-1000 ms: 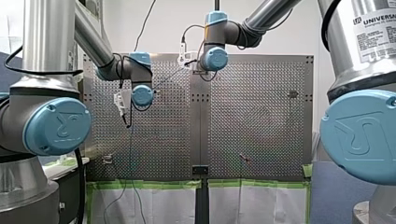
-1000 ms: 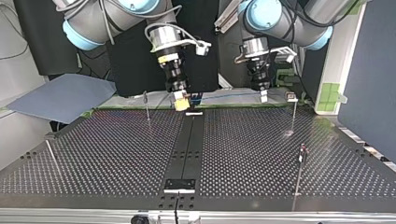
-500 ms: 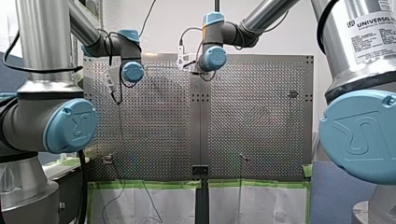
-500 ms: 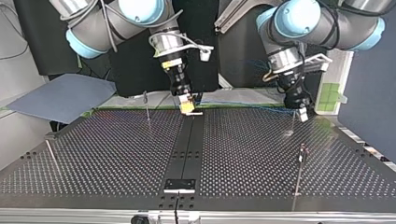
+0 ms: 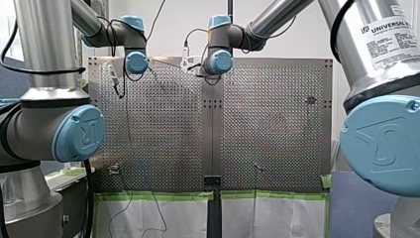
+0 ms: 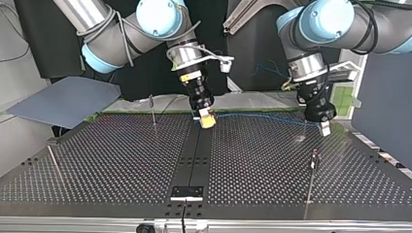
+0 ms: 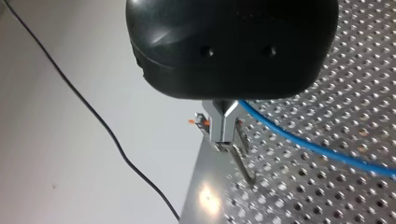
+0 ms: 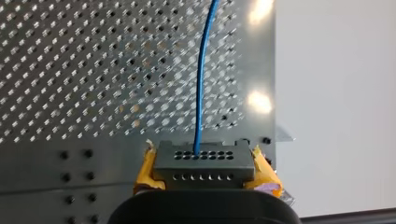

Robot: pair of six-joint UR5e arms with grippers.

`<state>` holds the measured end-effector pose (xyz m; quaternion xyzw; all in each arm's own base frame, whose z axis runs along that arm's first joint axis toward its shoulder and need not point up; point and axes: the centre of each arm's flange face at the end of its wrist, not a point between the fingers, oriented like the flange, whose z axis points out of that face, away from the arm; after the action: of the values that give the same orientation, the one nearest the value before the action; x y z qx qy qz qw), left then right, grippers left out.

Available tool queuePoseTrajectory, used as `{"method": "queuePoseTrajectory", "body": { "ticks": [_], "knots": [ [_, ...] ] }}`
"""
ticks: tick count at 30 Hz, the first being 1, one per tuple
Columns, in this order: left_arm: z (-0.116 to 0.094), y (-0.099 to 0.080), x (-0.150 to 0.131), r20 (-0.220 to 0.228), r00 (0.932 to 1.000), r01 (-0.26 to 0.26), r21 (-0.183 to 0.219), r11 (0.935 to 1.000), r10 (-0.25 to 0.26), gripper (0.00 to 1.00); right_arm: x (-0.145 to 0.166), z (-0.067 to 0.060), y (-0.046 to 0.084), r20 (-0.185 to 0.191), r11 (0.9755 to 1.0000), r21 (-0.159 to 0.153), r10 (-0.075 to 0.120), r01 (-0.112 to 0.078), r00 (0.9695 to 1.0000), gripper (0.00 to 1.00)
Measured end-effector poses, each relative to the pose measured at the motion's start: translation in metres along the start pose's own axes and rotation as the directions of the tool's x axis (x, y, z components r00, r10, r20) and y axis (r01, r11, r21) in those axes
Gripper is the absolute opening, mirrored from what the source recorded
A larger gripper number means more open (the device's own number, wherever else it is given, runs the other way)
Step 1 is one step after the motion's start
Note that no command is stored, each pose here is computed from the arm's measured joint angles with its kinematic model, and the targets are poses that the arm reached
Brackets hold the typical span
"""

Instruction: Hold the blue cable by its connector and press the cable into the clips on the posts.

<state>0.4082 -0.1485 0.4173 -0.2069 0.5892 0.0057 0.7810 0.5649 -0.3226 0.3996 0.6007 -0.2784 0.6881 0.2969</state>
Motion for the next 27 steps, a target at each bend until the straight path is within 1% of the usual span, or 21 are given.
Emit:
{"method": "queuePoseTrajectory", "body": {
  "ticks": [6,9,12,14,18,22,25,27],
  "knots": [
    [0.005,0.012,0.004,-0.044,0.9987,-0.028,-0.029,0.9992,0.027,0.0,0.018,0.009,-0.01,-0.04,0.9998,0.014,0.015,-0.015,0.9991,0.0],
    [0.009,0.02,0.003,-0.055,0.9979,-0.035,-0.036,0.9987,0.033,0.0,0.025,0.012,-0.013,-0.055,0.9996,0.018,0.021,-0.02,0.9982,0.0],
    [0.015,0.026,0.003,-0.057,0.9977,-0.039,-0.038,0.9985,0.036,0.0,0.028,0.015,-0.016,-0.062,0.9991,0.026,0.034,-0.032,0.9975,0.0],
    [0.019,0.03,0.001,-0.055,0.9977,-0.041,-0.038,0.9985,0.039,0.0,0.027,0.017,-0.018,-0.063,0.9984,0.035,0.046,-0.044,0.9969,0.0],
    [0.033,0.038,-0.004,-0.044,0.9981,-0.045,-0.034,0.9984,0.044,0.0,0.026,0.019,-0.02,-0.064,0.9976,0.043,0.058,-0.055,0.9963,0.0],
    [0.048,0.046,-0.01,-0.036,0.9983,-0.047,-0.032,0.9984,0.046,0.0,0.025,0.024,-0.03,-0.067,0.9961,0.056,0.072,-0.068,0.9951,0.0],
    [0.059,0.048,-0.013,-0.033,0.9984,-0.046,-0.021,0.9987,0.045,0.0,0.028,0.028,-0.035,-0.077,0.9949,0.064,0.083,-0.078,0.9936,0.0],
    [0.066,0.047,-0.013,-0.034,0.9984,-0.046,-0.012,0.9989,0.045,0.0,0.03,0.03,-0.036,-0.08,0.9945,0.065,0.088,-0.083,0.9929,0.0]
  ]
}}
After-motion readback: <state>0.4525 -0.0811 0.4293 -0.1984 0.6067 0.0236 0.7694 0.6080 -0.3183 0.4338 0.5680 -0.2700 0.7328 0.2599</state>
